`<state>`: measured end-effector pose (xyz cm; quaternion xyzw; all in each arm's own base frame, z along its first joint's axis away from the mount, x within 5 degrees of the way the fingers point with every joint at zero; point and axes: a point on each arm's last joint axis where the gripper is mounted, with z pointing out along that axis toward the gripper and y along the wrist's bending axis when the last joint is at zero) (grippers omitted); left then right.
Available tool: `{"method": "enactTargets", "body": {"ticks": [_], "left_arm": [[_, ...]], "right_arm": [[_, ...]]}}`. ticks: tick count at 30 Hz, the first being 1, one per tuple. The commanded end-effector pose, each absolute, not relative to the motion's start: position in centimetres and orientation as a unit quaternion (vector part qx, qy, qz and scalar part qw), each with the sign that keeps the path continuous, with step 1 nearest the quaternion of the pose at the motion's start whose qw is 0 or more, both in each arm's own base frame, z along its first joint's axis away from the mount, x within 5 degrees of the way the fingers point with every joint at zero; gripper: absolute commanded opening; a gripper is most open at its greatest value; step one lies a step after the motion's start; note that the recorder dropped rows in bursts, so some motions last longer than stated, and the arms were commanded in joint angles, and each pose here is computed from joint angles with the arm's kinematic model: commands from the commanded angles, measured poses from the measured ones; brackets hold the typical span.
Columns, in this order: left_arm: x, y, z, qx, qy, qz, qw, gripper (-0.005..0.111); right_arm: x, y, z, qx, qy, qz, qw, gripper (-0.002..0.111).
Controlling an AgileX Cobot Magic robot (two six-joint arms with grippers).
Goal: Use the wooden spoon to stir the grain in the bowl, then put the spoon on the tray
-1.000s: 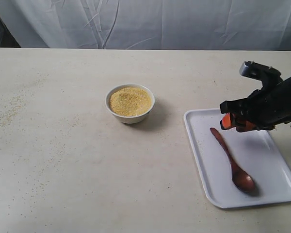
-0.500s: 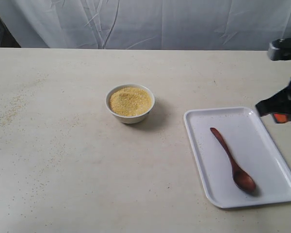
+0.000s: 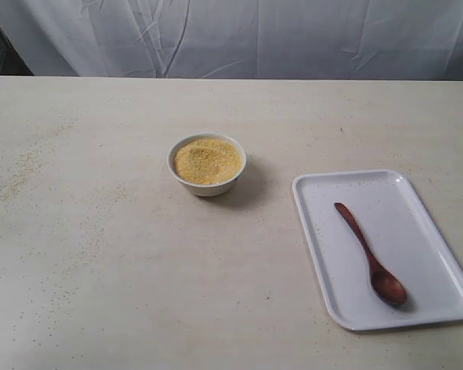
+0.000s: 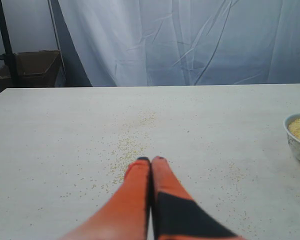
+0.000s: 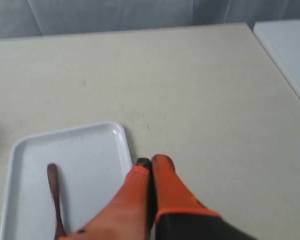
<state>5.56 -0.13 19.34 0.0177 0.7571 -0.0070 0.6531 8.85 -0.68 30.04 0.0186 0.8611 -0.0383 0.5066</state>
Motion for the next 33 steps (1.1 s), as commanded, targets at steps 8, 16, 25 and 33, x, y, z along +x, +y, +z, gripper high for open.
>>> {"method": "enactTargets", "body": {"ticks": [8, 16, 25, 33], "left_arm": [[5.6, -0.1, 19.2, 0.015, 0.756, -0.009, 0.655, 0.0], [5.6, -0.1, 19.2, 0.015, 0.756, -0.009, 0.655, 0.0], [5.6, -0.1, 19.2, 0.015, 0.756, -0.009, 0.655, 0.0], [5.6, -0.1, 19.2, 0.015, 0.756, -0.009, 0.655, 0.0]], "right_arm": [[4.7, -0.7, 25.7, 0.017, 0.79, -0.008, 0.612, 0.001], [4.4, -0.8, 25.8, 0.018, 0.784, -0.007, 0.621, 0.001], [4.4, -0.7, 25.5, 0.019, 0.786, -0.004, 0.618, 0.001], [4.4, -0.8, 25.6, 0.006, 0.783, -0.015, 0.622, 0.001]]}}
